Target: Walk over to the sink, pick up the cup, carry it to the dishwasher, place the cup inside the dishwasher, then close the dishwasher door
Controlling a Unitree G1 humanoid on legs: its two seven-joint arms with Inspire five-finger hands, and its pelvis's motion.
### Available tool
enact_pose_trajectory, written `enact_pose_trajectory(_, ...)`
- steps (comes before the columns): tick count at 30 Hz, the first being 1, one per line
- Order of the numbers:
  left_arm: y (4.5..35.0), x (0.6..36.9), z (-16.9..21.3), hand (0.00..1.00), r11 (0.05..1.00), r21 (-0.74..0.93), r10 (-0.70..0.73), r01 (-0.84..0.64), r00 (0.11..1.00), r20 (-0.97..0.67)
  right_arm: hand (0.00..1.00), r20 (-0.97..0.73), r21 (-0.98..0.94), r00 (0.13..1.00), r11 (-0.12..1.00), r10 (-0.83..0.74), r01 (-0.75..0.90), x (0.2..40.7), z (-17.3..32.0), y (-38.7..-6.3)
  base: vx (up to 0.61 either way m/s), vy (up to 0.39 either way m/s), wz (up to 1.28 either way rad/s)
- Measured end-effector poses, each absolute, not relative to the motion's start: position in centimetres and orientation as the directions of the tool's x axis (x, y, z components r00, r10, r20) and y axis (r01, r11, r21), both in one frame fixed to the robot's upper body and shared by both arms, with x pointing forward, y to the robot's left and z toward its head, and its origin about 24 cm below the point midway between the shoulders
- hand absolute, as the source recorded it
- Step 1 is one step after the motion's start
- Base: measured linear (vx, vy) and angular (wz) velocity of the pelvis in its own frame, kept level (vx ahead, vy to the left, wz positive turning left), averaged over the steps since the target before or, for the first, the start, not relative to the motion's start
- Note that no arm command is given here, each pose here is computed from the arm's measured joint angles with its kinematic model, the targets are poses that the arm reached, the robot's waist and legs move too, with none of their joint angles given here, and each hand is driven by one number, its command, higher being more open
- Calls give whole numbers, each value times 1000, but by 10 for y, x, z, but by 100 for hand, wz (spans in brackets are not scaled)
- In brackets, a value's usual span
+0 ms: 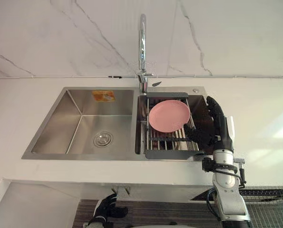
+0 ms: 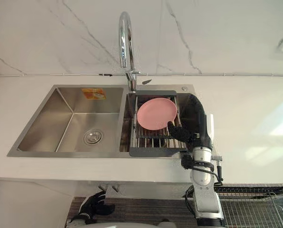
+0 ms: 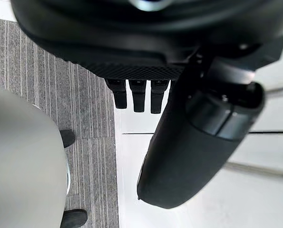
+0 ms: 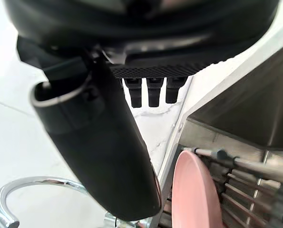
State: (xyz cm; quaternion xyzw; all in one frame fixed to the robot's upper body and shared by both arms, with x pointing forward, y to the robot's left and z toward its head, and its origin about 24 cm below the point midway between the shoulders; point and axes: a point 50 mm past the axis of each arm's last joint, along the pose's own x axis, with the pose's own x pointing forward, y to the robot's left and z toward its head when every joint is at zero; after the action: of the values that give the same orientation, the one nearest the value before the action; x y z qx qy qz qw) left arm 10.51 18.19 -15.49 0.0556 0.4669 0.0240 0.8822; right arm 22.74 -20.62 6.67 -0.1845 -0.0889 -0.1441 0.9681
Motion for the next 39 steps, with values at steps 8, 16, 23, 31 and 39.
enact_pose_trajectory(8,182,107,-154,90,992,122,95,10,569,-817,90,212,-334,939,883,-273,331,223,63,-211,-18,-11,-1)
enact_pose_trajectory(16,185,106,-155,90,991,130,124,-30,556,-822,90,138,-334,952,892,-273,305,216,46,-207,-19,-1,-1)
enact_pose_trajectory(23,189,108,-153,90,989,133,148,-68,566,-811,90,125,-402,964,876,-236,267,216,43,-204,-104,-22,1)
enact_pose_trajectory(31,188,109,-151,90,988,132,152,-77,584,-797,90,158,-609,977,765,-141,209,221,56,-224,-27,-20,12)
enact_pose_trajectory(39,188,111,-150,90,989,127,146,-74,594,-791,90,163,-715,985,681,-57,158,242,63,-227,44,3,1)
